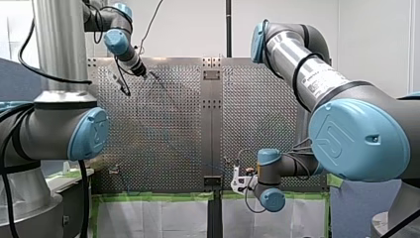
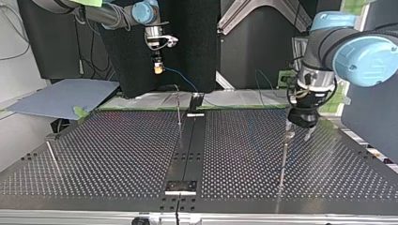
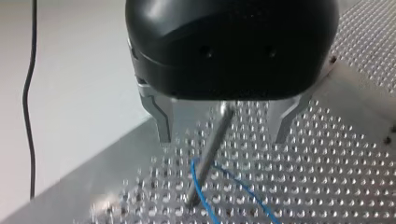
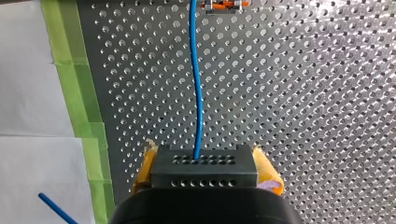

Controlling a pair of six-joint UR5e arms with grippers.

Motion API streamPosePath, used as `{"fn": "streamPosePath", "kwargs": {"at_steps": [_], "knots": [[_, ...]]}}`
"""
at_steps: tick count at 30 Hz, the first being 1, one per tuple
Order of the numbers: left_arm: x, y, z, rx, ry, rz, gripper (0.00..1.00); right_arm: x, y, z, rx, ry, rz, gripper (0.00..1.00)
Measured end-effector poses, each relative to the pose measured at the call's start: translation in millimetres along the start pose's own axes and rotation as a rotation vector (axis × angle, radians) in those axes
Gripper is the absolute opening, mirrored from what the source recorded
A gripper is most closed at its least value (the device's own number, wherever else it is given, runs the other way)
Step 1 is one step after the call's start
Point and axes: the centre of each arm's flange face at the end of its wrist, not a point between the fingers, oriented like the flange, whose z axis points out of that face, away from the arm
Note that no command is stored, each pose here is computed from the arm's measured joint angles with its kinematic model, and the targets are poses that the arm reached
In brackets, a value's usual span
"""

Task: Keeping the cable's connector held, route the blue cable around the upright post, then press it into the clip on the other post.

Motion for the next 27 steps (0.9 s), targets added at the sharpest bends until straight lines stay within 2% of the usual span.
{"fn": "streamPosePath", "kwargs": {"at_steps": [4, 9, 16, 19, 22, 27], "knots": [[-6, -13.8, -18, 0.015, -0.003, 0.04, 1.0, 0, -0.1, 0.2, 0.001, 0.0, 0.001, 0.0], [-22, -33.5, -38, 0.024, -0.036, 0.086, 1.0, 0, -0.1, 0.5, 0.001, 0.001, 0.0, 0.0], [-39, -53.6, -43, 0.043, -0.072, 0.15, 1.0, 0, -0.2, 2.1, 0.001, 0.001, 0.001, 0.0], [-38, -58.1, -37, 0.058, -0.058, 0.175, 1.0, 0, -0.3, 2.1, 0.001, 0.0, 0.0, 0.0], [-30, -58.7, -29, 0.066, -0.026, 0.203, 1.0, 0, -0.6, 1.9, 0.002, -0.001, -0.003, 0.0], [-15, -54.3, -17, 0.051, 0.024, 0.247, 1.0, 0, -0.7, 1.8, 0.002, -0.003, -0.004, 0.0]]}}
